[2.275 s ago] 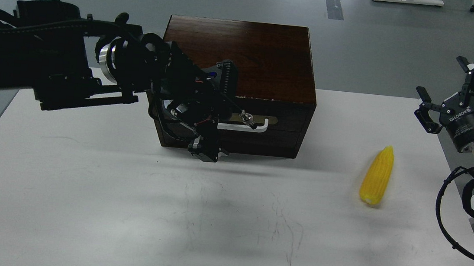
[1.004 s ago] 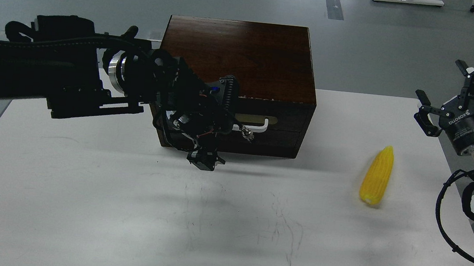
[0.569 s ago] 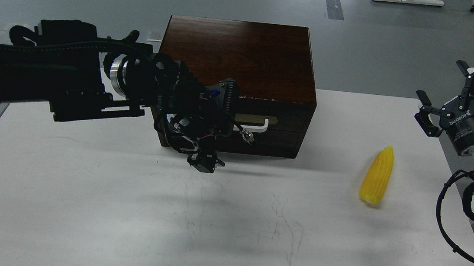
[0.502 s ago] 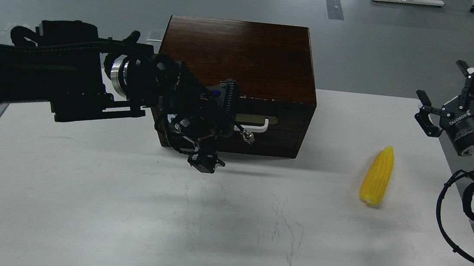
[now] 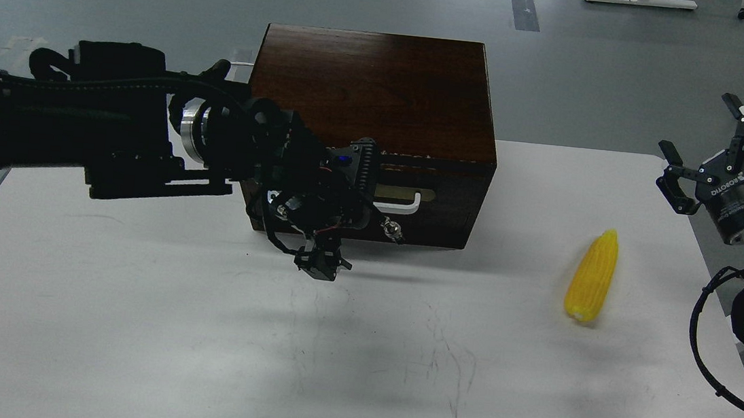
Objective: Put corn in drawer with both arms
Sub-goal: 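Pull the drawer open toward the robot with the left gripper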
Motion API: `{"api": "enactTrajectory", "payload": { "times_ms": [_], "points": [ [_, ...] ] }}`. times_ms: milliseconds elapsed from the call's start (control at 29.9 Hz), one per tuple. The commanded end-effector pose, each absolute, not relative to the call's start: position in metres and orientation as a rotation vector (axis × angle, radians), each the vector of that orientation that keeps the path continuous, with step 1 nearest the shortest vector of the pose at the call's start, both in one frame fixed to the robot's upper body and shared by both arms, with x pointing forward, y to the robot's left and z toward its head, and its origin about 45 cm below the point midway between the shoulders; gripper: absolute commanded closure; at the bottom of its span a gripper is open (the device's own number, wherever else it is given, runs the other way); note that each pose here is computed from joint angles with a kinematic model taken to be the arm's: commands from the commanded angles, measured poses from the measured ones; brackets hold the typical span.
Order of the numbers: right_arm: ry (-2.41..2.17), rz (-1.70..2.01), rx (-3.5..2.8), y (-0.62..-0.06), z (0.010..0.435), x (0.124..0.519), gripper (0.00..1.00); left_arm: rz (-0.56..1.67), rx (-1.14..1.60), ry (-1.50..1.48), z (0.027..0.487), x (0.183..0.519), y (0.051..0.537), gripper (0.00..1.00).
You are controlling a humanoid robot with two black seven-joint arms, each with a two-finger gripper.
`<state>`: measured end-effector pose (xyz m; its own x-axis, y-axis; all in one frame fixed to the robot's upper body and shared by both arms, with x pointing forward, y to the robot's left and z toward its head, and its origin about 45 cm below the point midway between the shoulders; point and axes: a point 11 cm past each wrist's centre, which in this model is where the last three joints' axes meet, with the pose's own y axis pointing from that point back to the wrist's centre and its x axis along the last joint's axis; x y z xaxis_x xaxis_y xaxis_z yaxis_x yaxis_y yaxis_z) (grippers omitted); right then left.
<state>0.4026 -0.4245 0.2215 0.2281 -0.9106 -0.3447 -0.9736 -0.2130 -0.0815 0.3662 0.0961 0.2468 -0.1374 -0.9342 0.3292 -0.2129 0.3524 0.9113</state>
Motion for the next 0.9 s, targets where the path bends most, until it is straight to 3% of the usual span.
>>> {"api": "enactTrajectory", "payload": {
  "times_ms": [0, 870],
  "points": [
    [1.767, 0.322, -2.225, -0.425, 0.221, 0.402, 0.00, -0.900, 1.046, -1.605, 0.248, 0.362, 0.095, 0.02],
    [1.779, 0.324, -2.224, -0.429, 0.220, 0.399, 0.00, -0.975, 0.985, -1.580, 0.252, 0.327, 0.106, 0.02]
  ]
}}
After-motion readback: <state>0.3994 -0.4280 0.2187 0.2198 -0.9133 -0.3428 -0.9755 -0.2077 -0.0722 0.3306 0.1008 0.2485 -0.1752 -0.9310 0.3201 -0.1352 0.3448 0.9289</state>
